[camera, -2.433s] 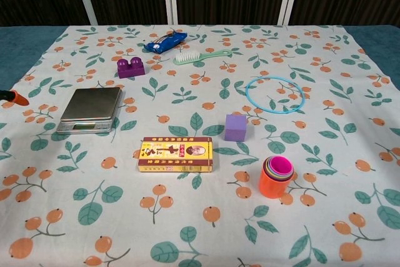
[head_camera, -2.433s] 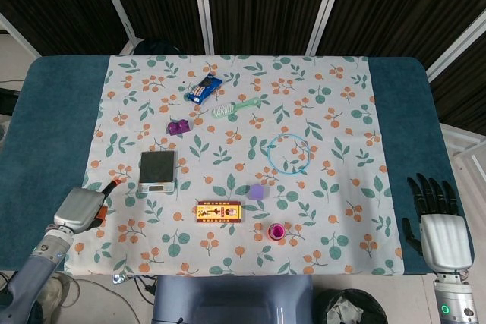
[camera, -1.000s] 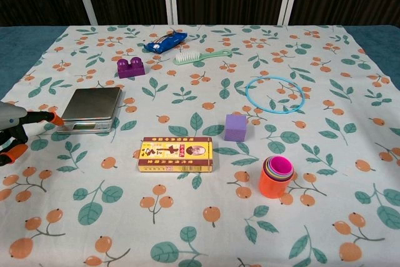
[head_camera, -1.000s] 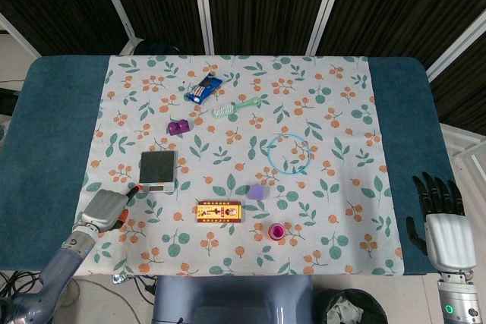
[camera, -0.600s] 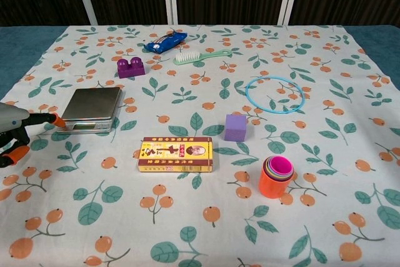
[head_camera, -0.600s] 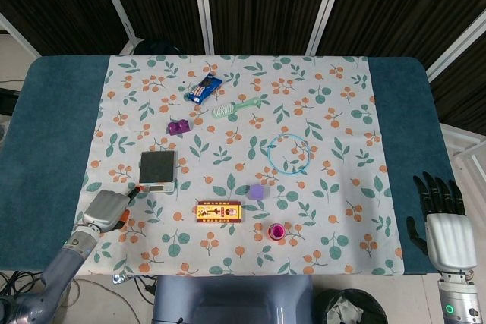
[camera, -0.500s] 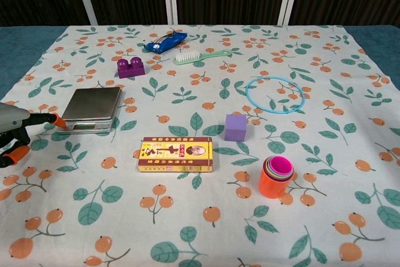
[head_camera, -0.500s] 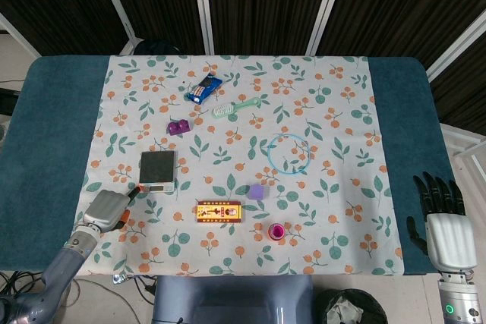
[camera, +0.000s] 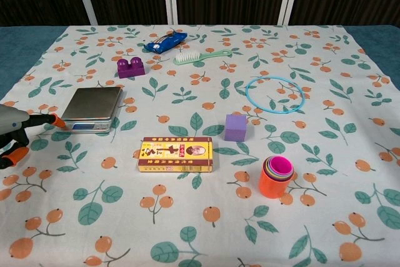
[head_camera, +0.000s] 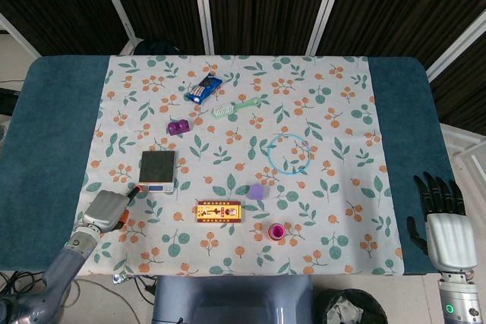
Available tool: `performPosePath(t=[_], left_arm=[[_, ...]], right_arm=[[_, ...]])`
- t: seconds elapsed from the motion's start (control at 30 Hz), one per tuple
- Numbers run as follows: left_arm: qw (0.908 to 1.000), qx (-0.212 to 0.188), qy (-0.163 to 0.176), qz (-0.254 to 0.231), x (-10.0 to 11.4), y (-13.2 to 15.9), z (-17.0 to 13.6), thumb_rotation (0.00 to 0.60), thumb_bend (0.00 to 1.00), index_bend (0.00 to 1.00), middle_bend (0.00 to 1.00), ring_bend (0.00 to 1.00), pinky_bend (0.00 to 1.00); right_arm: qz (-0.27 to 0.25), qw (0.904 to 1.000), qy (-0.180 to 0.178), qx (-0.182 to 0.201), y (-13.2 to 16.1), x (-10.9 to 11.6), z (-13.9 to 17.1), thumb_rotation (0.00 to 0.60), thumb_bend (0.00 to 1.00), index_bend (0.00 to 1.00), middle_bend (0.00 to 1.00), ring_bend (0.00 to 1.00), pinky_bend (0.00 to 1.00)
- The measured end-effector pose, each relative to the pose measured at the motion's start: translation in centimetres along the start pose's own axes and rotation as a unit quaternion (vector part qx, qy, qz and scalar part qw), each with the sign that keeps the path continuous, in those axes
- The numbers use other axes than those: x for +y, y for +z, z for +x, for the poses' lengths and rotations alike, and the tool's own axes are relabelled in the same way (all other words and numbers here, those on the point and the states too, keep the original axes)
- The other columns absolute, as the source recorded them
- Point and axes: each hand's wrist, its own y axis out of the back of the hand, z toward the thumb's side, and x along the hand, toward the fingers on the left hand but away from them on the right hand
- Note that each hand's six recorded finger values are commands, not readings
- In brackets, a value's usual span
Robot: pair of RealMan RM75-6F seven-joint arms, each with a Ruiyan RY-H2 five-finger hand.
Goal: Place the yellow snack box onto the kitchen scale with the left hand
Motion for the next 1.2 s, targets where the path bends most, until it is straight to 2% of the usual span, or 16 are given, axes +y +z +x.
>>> performPosePath(t=[0.2, 0.37, 0.47, 0.53, 0.63, 0.73, 0.83, 0.93, 1.2], left_arm=[[0.9995, -0.007, 0.030, -0.002, 1.4, 0.4, -0.4, 0.600, 0.58, 0.13, 0.69, 0.73, 0.75], [0.9966, -0.011, 0.082, -0.006, 3.8, 1.0, -1.6, 0.600, 0.55, 0.13, 0.65, 0.71, 0.73], [0.9934, -0.021, 0.112, -0.009, 5.3, 1.8, -2.5, 0.600, 0.46, 0.13, 0.57, 0.63, 0.69], [0.9918, -0.030, 0.124, -0.009, 6.0, 2.4, -3.0, 0.600, 0.33, 0.12, 0.46, 0.51, 0.62], [0.9902, -0.050, 0.130, -0.008, 6.6, 3.6, -3.5, 0.600, 0.16, 0.11, 0.33, 0.35, 0.47], [0.9888, -0.068, 0.132, -0.008, 7.2, 4.8, -3.4, 0.600, 0.08, 0.08, 0.24, 0.23, 0.35], [0.9875, -0.075, 0.138, -0.011, 7.7, 5.8, -3.1, 0.600, 0.06, 0.08, 0.20, 0.17, 0.27], [0.9870, -0.078, 0.141, -0.011, 8.0, 6.9, -2.7, 0.600, 0.04, 0.08, 0.19, 0.15, 0.23], [0.9880, -0.081, 0.131, 0.005, 8.4, 11.0, -1.2, 0.600, 0.03, 0.08, 0.20, 0.15, 0.23]], right_arm=[[0.000, 1.0000, 0.000, 0.000, 0.0, 0.0, 0.0, 0.600, 0.51, 0.03, 0.07, 0.06, 0.01], [-0.001, 1.0000, 0.000, 0.000, 0.1, 0.0, 0.0, 0.600, 0.51, 0.03, 0.07, 0.06, 0.01], [-0.001, 1.0000, -0.001, 0.000, 0.0, 0.0, 0.0, 0.600, 0.51, 0.03, 0.07, 0.06, 0.01], [-0.001, 1.0000, -0.001, 0.000, 0.0, 0.0, 0.0, 0.600, 0.51, 0.03, 0.07, 0.06, 0.01], [-0.002, 1.0000, -0.001, 0.000, 0.0, 0.1, 0.0, 0.600, 0.51, 0.03, 0.07, 0.06, 0.01], [-0.002, 1.0000, 0.000, -0.001, 0.0, 0.0, 0.0, 0.600, 0.51, 0.03, 0.07, 0.06, 0.01], [-0.001, 1.0000, 0.000, -0.002, 0.0, 0.0, 0.0, 0.600, 0.51, 0.03, 0.07, 0.06, 0.01], [-0.001, 1.0000, 0.000, -0.002, -0.1, 0.0, 0.0, 0.600, 0.51, 0.03, 0.07, 0.06, 0.01], [-0.001, 1.0000, 0.000, -0.004, -0.2, 0.0, -0.1, 0.600, 0.51, 0.03, 0.07, 0.06, 0.01]])
